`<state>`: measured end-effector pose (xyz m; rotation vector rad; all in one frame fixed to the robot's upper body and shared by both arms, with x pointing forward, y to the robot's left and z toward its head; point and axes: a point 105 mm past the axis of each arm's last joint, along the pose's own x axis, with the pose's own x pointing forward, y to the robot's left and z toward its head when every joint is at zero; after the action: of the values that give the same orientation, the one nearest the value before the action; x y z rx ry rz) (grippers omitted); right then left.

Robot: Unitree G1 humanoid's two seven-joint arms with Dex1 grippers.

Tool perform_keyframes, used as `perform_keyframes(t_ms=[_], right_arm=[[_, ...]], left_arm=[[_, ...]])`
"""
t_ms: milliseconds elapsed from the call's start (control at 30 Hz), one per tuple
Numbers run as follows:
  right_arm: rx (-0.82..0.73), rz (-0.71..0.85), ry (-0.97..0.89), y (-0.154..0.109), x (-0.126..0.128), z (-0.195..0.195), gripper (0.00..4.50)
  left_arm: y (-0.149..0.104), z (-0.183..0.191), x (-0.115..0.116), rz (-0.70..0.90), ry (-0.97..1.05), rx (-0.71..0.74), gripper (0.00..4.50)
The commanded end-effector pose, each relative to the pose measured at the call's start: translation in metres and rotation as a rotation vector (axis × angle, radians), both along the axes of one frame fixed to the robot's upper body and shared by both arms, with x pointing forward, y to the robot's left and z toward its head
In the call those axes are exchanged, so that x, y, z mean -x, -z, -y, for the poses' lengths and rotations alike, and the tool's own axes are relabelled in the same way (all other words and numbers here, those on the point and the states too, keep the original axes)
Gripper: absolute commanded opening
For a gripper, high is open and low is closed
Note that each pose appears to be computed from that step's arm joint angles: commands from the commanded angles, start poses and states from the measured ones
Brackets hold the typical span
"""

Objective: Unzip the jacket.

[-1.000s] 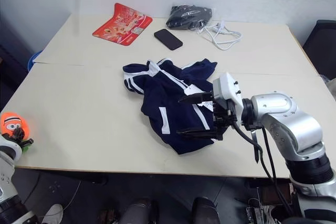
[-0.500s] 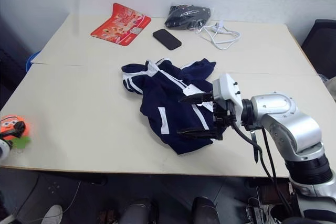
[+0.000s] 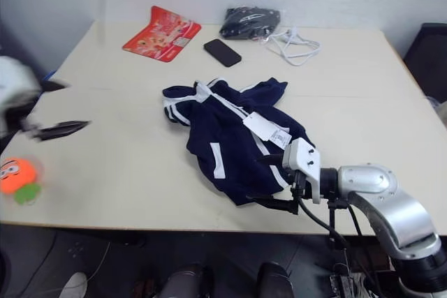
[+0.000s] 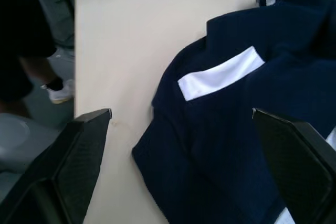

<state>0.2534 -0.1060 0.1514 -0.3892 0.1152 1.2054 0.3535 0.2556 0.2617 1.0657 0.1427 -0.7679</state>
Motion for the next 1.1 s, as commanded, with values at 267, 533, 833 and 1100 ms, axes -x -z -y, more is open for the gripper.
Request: perform_keyframes(t_ms=[267,533,833,1100], right_arm=[[-0.120,0.021,0.053,0.002,0.001,-0.031,4.50],[-0.103,-0.031,0.033,0.022,0.009,-0.047,4.50],[0.062,0.045,0.101,0.052,-0.010,-0.052,4.50],[0.175,0.071,0.135,0.069,-0.021,-0.036,2.56]], left_arm=[[0.053,0.065,-0.069,-0.050,0.207,-0.260,4.48],[0.081,0.072,-0.077,-0.077,0.197,-0.386,3.88],[0.081,0.071,-0.077,-0.078,0.203,-0.407,1.09],[0.079,0.067,-0.075,-0.076,0.205,-0.396,0.00]])
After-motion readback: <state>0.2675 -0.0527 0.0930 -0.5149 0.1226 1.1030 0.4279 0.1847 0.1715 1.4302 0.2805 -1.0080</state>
